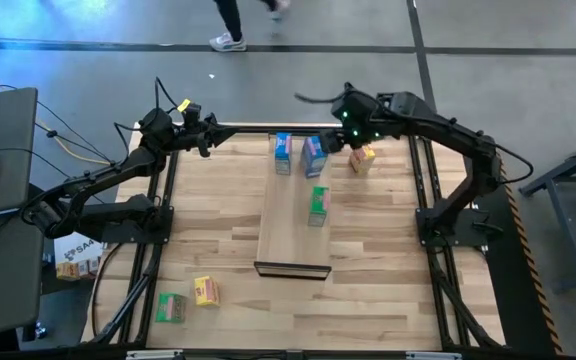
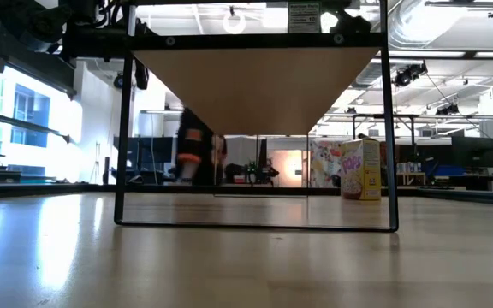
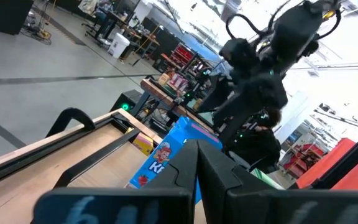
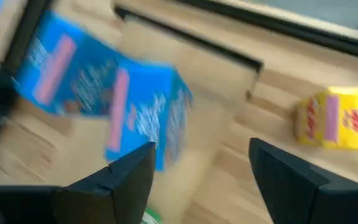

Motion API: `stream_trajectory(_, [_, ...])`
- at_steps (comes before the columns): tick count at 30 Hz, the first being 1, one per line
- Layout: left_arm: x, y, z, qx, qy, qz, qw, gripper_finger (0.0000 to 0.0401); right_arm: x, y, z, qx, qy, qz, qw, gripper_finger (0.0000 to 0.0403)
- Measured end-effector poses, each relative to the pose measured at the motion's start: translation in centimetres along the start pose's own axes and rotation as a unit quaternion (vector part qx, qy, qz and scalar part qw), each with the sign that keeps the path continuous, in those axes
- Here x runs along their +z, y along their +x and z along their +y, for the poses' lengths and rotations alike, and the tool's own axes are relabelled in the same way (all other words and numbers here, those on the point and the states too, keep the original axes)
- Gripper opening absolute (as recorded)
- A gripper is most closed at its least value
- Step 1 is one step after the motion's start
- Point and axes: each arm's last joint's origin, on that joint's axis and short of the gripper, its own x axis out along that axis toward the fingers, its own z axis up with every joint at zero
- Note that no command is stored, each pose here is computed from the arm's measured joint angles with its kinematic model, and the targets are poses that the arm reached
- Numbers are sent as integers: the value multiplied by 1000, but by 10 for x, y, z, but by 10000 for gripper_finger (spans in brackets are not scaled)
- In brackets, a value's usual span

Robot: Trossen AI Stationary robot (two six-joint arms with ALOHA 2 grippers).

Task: Stack cereal on shelf
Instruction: Put the blue cereal box on the shelf aligned with the other blue cereal box

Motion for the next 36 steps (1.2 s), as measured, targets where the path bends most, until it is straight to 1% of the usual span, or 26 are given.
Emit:
stream_trajectory(3, [0, 0, 0, 0, -1, 0, 1000, 1, -15, 2, -6, -27, -23, 32, 999, 216])
stream_trajectory(5, [0, 0, 0, 0, -1, 0, 1000, 1, -27, 4, -12, -39, -28, 49, 998, 172])
stream_trajectory(7, [0, 0, 0, 0, -1, 0, 1000, 1, -43, 8, -23, -45, -21, 61, 997, 118])
stream_trajectory(10, [0, 0, 0, 1, -1, -1, 1000, 1, -70, 15, -39, -16, 22, 48, 999, 30])
stream_trajectory(11, [0, 0, 0, 1, -1, -1, 1000, 1, -79, 19, -44, 7, 42, 37, 998, 16])
stream_trajectory(13, [0, 0, 0, 1, -1, -1, 1000, 1, -93, 29, -50, 71, 86, 4, 994, 16])
stream_trajectory(16, [0, 0, 0, 4, -11, -4, 1000, 1, -106, 50, -56, 164, 147, -38, 975, 16])
stream_trajectory(18, [0, 0, 0, 8, -14, -7, 1000, 1, -111, 67, -57, 210, 174, -62, 960, 5])
stream_trajectory(21, [0, 0, 1, 10, -14, -8, 1000, 1, -111, 87, -56, 257, 206, -94, 939, 5])
stream_trajectory(22, [0, 0, 1, 9, -14, -8, 1000, 1, -111, 91, -57, 263, 211, -101, 936, 4])
stream_trajectory(26, [0, 0, 1, 10, -18, -8, 1000, 1, -106, 100, -60, 252, 226, -130, 932, 2])
stream_trajectory(30, [0, 0, 1, 11, -22, -9, 1000, 1, -97, 96, -60, 250, 224, -153, 929, 0])
stream_trajectory(36, [0, 0, 1, 13, -25, -7, 1000, 1, -91, 92, -59, 256, 227, -157, 927, 0])
